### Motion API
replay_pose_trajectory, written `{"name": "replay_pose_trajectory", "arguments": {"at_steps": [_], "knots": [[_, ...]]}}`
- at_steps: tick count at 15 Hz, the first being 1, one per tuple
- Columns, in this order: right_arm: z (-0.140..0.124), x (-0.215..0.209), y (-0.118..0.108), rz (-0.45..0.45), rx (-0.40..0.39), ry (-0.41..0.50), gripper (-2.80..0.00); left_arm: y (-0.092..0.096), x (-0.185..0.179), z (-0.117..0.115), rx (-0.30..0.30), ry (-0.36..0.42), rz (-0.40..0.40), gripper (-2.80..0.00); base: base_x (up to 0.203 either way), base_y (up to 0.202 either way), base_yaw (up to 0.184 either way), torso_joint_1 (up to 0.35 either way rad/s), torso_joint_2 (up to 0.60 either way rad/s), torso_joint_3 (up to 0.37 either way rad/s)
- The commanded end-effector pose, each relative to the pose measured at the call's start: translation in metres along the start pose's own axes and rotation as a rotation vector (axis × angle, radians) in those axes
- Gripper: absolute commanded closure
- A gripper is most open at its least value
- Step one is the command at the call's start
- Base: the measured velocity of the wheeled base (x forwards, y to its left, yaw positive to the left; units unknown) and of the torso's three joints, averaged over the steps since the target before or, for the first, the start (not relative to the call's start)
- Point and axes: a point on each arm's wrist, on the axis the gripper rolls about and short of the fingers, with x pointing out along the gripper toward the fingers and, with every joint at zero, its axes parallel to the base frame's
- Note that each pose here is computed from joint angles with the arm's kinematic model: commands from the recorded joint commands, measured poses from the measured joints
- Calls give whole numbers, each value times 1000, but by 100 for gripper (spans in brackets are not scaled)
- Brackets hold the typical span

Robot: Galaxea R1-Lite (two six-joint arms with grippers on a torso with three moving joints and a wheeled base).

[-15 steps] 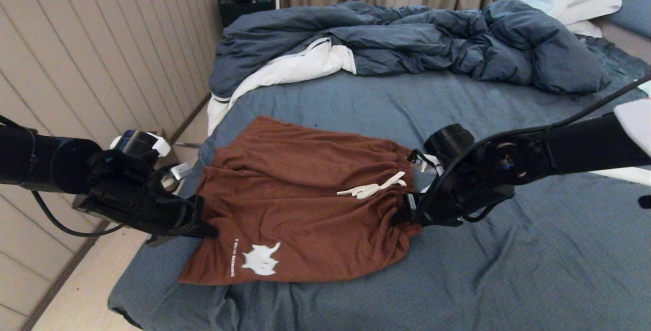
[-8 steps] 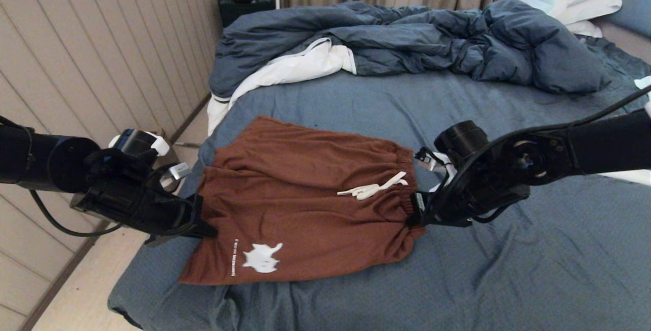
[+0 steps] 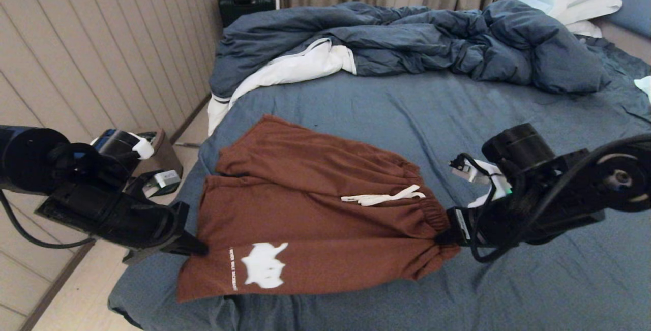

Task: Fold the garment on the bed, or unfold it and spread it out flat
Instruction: Fold the brown shorts

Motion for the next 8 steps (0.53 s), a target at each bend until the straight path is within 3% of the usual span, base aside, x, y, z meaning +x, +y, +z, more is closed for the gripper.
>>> {"name": "replay_pose_trajectory", "arguments": {"at_steps": [1,8], "knots": [[-16,-21,1,13,-9,-29,0,-3,-11,-16,5,21,-5,0,0,0,0,0,0,0],[-49,-43,-4,24,-6,-40,0,-12,-17,-71,52,141,-27,0,0,0,0,0,0,0]]}}
